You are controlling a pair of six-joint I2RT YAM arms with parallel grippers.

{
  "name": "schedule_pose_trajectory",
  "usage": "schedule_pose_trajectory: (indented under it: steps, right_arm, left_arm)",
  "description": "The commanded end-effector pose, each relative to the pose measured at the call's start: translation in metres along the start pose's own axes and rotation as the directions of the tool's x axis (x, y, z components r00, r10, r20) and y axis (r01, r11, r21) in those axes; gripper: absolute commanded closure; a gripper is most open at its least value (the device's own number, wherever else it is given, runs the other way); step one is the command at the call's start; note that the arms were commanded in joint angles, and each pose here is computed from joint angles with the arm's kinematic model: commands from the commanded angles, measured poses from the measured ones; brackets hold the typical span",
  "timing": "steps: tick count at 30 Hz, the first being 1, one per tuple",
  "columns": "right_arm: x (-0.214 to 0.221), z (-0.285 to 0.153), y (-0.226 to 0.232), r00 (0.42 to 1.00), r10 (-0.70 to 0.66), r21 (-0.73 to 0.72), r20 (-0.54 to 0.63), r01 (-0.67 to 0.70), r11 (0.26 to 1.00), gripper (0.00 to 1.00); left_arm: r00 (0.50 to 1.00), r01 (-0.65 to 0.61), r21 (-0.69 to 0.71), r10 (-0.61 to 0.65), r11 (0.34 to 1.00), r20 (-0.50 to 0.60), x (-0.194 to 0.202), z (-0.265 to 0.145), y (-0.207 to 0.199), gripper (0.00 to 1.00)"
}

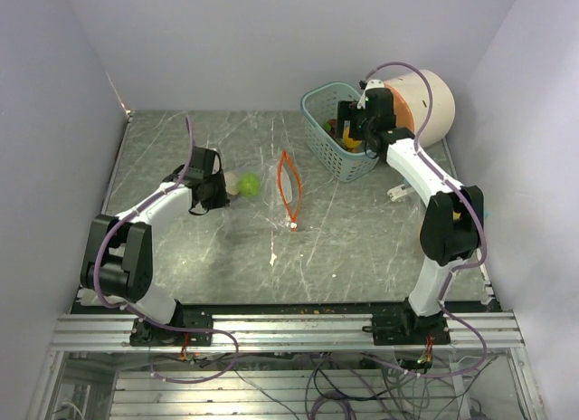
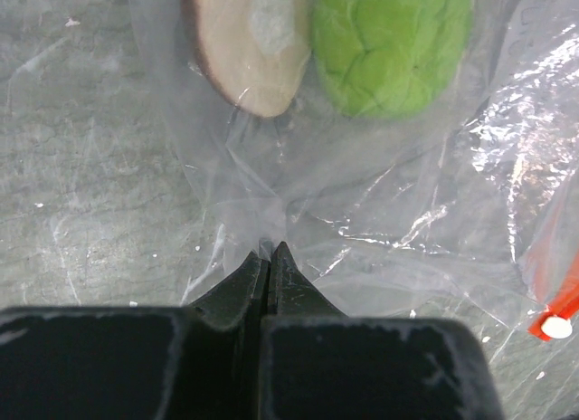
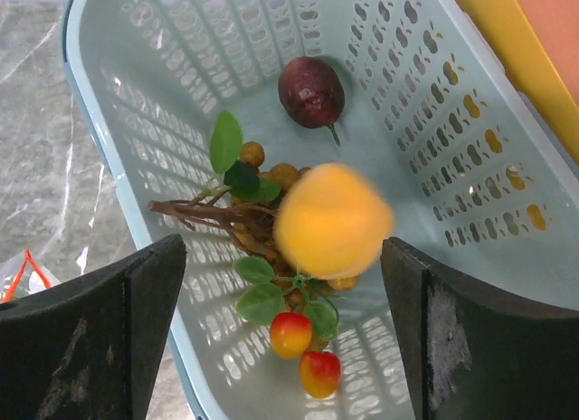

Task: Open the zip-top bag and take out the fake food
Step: Place the fake fruit in the bin.

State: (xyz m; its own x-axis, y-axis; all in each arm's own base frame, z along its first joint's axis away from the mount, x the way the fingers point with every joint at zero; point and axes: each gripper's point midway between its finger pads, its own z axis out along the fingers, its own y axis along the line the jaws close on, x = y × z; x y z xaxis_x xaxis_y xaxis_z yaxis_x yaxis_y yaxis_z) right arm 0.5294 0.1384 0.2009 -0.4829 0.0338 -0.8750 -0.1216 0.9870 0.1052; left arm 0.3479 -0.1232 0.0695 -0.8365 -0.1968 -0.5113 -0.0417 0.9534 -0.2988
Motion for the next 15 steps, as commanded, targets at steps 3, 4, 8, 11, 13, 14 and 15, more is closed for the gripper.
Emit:
schedule_pose_trajectory:
  steps: [3, 4, 8, 11, 13, 14, 15]
  right_arm:
    - [-0.018, -0.020, 0.014, 0.997, -0.019, -0.062, 0.074, 0.024, 0.998, 0.09]
    - [-0.016, -0.023, 0.022, 0.997, -0.015, -0.091, 0.080, 0.022, 0.996, 0.09]
    - [-0.006, -0.046, 0.066, 0.993, -0.024, -0.169, 0.114, 0.043, 0.985, 0.15]
    - [0.013, -0.060, 0.099, 0.994, -0.028, -0.227, 0.106, 0.051, 0.973, 0.20]
    - [0.030, -0.069, 0.120, 0.996, -0.037, -0.263, 0.079, 0.057, 0.963, 0.23]
    - [0.039, -0.072, 0.128, 0.997, -0.042, -0.274, 0.064, 0.058, 0.960, 0.24]
    - [0.048, -0.076, 0.134, 0.998, -0.041, -0.283, 0.050, 0.054, 0.958, 0.25]
  left_arm:
    - [1.000, 0.015, 0.032, -0.016, 0.999, 0.004, -0.003, -0.004, 0.000, 0.93]
    - [1.000, 0.015, 0.035, -0.015, 0.999, 0.005, -0.004, -0.004, -0.001, 0.93]
    - [1.000, 0.017, 0.034, -0.017, 0.999, 0.001, -0.003, -0.004, -0.001, 0.93]
    - [1.000, 0.016, 0.026, -0.016, 1.000, -0.004, 0.000, -0.004, 0.001, 0.93]
    - [1.000, 0.017, 0.021, -0.017, 1.000, -0.004, 0.001, -0.005, 0.002, 0.93]
    - [1.000, 0.017, 0.019, -0.017, 1.000, -0.005, 0.001, -0.005, 0.003, 0.93]
    - [1.000, 0.018, 0.019, -0.017, 1.000, -0.004, 0.002, -0.005, 0.003, 0.93]
